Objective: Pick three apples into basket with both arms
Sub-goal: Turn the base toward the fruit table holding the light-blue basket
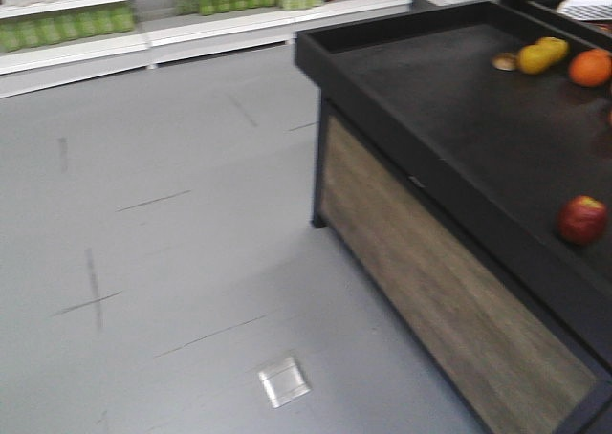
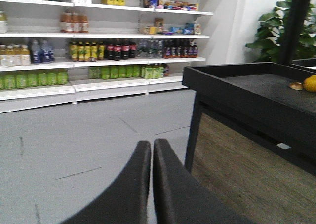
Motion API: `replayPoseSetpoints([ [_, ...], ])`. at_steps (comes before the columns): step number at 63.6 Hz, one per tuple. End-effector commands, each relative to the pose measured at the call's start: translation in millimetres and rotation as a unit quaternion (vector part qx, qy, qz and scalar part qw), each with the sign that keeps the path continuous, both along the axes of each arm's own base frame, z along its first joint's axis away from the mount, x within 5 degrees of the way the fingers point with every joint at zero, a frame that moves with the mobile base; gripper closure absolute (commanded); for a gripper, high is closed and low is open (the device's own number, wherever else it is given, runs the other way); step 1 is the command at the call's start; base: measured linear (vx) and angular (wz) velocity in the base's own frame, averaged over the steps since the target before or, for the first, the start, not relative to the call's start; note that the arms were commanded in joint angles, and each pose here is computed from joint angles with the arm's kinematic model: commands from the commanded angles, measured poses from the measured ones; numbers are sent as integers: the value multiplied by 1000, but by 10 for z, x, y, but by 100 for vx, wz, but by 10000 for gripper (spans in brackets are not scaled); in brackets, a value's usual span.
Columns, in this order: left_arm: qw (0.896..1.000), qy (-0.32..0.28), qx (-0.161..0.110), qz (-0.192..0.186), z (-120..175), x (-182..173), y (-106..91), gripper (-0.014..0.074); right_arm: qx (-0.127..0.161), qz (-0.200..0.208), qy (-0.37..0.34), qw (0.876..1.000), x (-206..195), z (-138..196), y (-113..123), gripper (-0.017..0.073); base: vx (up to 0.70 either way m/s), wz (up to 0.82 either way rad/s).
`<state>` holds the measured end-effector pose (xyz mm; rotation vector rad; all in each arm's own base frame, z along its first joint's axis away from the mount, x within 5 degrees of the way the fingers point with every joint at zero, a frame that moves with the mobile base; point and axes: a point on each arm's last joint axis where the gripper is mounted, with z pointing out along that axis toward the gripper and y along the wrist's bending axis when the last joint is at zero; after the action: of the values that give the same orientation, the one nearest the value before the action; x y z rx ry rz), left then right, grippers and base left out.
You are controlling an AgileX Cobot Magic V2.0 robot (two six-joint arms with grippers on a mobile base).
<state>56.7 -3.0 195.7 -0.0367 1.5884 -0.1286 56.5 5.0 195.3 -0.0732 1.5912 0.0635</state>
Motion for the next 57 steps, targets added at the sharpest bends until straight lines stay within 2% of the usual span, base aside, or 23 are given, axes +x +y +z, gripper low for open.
replayPoseSetpoints([
  [1, 1000, -27, -8, -8, 67, 10, -13, 600, -2, -3, -29, 1000, 11, 31, -3, 568, 13, -61],
  [57, 1000, -27, -8, -8, 67, 10, -13, 600, -2, -3, -29, 1000, 11, 31, -3, 568, 14, -62],
])
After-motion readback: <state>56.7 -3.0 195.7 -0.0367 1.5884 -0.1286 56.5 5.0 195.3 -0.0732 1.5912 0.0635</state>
